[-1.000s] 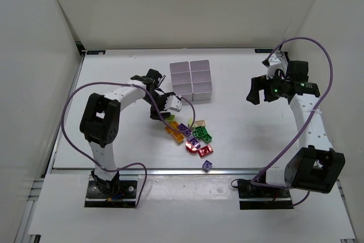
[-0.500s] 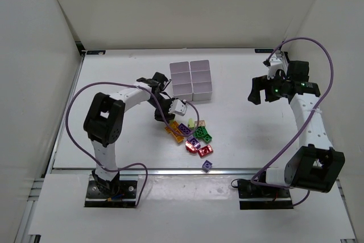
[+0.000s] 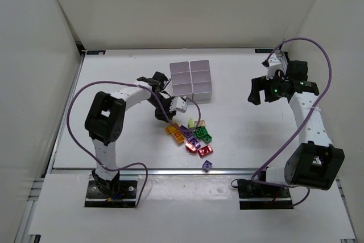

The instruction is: Sort the legos into containers by color

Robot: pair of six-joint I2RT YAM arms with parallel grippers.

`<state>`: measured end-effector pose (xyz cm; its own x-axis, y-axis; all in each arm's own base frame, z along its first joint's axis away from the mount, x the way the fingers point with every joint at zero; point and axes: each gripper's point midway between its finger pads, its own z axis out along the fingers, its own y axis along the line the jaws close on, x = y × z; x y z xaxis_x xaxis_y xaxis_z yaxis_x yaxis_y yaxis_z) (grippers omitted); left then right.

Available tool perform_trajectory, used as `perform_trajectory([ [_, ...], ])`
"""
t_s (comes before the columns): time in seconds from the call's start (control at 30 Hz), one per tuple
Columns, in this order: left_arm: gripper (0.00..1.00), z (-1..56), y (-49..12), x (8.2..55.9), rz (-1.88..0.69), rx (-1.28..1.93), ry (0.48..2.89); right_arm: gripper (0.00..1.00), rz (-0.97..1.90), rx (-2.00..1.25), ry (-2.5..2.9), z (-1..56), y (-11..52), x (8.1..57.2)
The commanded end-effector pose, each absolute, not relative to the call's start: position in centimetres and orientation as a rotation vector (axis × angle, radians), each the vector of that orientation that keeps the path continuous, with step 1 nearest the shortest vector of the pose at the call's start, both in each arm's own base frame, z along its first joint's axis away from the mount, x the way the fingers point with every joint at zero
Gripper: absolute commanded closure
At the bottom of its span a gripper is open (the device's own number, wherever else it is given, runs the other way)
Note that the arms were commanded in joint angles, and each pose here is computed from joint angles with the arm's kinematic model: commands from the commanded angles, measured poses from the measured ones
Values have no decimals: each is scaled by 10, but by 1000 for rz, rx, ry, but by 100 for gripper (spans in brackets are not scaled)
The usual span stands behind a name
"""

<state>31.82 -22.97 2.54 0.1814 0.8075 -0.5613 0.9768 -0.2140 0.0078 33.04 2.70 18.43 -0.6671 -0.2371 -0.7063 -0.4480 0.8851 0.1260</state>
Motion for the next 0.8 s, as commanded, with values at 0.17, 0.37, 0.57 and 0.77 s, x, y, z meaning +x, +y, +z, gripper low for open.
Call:
perform_trajectory([
  [0.17,90,245,-257,384,-581,1547,1577,1,460,-455,2266,198,38,334],
  [0.37,89,280,-271,459,-508,1336,1661,2,466,-374,2254,206,37,347],
  [0.57,88,237,-283,508,-476,1273,1769,2,455,-372,2229,221,35,359],
  [0.77,87,205,-289,521,-463,1301,1797,2,436,-386,2227,221,33,362],
])
